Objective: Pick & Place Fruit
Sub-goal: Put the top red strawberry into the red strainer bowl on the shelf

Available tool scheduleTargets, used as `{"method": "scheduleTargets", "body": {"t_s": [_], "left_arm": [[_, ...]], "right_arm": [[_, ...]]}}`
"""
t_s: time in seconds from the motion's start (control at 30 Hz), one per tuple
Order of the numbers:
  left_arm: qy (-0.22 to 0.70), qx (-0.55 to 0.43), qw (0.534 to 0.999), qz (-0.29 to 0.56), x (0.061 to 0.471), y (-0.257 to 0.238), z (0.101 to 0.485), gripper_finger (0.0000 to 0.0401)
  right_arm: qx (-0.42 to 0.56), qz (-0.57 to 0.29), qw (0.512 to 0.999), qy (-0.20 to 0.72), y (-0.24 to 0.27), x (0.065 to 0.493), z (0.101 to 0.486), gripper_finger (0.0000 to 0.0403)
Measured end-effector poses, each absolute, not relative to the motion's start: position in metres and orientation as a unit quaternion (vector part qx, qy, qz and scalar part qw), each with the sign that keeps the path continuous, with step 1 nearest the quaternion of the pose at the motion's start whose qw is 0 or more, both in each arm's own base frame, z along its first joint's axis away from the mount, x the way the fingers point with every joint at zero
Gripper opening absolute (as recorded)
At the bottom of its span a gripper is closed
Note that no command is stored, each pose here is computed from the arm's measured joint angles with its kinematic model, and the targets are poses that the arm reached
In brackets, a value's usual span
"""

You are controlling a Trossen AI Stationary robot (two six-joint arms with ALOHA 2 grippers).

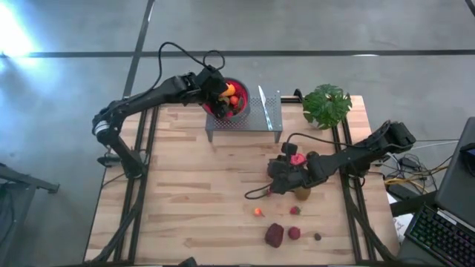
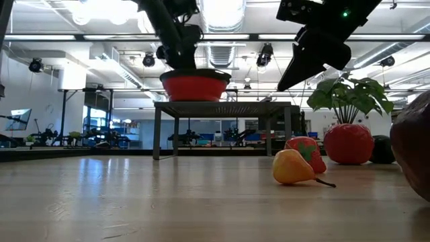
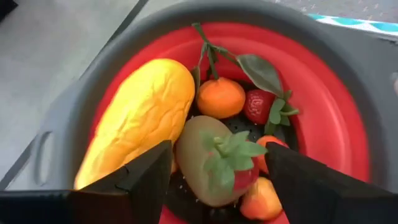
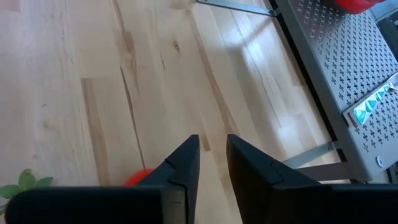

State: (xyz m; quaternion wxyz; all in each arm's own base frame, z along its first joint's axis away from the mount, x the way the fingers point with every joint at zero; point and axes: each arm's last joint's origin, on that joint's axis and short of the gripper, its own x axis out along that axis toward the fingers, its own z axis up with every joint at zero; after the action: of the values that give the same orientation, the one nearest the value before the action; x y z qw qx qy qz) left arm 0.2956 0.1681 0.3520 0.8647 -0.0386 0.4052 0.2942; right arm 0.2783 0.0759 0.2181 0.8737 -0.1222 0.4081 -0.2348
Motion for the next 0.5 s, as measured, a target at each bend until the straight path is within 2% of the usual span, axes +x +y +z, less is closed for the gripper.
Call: {"method": "scheduleTargets", "body": {"t_s": [0.23,0.5], "left_arm": [[0.409,-0.055,0.862,0.294,0.285,0.157,0.388,0.0264],[0.362,-0.046,0.891,0.269,0.268,0.119,0.42,0.0262]], "right_arm": [[-0.119,-0.236,0.875,0.406,0.076,0.279,0.218,0.0092],[-0.111,-0.24,0.876,0.404,0.076,0.279,0.218,0.0106]]}}
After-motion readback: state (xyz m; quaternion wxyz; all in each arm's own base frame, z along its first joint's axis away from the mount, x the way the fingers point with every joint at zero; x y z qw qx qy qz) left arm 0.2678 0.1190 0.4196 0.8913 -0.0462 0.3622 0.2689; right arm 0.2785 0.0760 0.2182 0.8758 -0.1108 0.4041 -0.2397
